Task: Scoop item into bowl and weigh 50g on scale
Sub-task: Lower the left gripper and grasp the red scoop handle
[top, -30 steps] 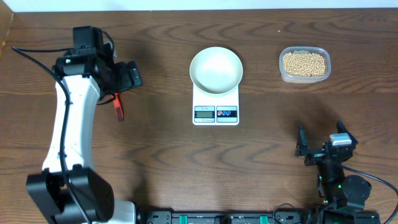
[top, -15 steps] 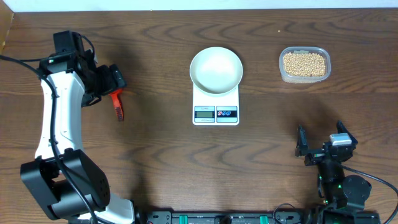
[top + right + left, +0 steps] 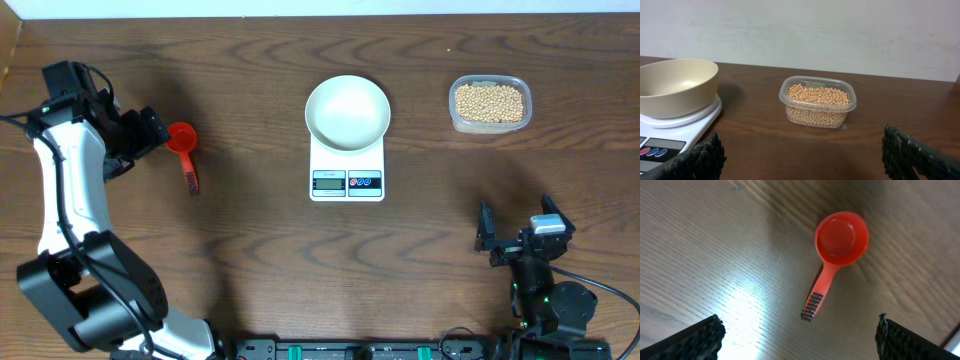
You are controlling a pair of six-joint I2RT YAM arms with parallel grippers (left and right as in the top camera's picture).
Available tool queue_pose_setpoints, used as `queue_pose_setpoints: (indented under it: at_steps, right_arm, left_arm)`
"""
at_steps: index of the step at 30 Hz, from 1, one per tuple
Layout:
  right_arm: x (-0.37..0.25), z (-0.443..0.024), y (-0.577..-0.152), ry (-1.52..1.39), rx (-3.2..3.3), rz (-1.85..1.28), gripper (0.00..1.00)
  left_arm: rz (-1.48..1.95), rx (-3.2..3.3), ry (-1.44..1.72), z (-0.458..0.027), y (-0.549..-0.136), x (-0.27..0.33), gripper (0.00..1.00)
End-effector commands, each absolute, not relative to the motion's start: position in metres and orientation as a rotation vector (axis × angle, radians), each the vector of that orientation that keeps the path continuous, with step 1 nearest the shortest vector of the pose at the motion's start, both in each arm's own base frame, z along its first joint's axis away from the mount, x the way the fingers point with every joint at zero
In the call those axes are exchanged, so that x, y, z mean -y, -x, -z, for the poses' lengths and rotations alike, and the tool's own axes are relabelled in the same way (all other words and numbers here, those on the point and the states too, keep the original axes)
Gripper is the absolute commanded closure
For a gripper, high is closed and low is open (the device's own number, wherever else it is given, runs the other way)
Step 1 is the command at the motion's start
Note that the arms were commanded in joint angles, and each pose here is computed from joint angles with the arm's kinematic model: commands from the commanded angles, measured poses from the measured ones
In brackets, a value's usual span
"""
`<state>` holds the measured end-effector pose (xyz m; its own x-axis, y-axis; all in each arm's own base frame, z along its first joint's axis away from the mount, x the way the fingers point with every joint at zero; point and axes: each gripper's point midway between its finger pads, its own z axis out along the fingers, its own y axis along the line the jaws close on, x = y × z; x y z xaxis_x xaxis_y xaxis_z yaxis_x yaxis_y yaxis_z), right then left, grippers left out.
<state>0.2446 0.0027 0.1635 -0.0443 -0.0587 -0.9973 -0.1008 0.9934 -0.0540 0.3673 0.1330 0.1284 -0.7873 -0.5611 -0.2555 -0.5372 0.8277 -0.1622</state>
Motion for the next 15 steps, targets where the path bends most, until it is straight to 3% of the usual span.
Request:
queue_pose_setpoints:
  at_steps: [1,5,9,15]
  right_arm:
    - [-0.005,-0.162,-0.244,0.122,-1.618,-0.051,0.01]
    - [-0.005,-0.162,-0.244,0.122,-1.618,-0.051,0.01]
    - [-0.005,-0.162,-0.244,0.122,-1.618,-0.051,0.01]
    - [-0.005,-0.162,-0.244,0.122,-1.618,-0.051,0.01]
  left_arm:
    - [0.141,-2.758,0.838,-0.115,-0.371,-0.132,0.04]
    - [0.147,-2.793,0.852,-0.104,-0.369,-0.131,0.07]
    - [0.151,-2.809,0.857,-0.097,-0.369,-0.131,0.20]
    - [0.206,-2.870,0.850,-0.075,-0.369,-0.125,0.24]
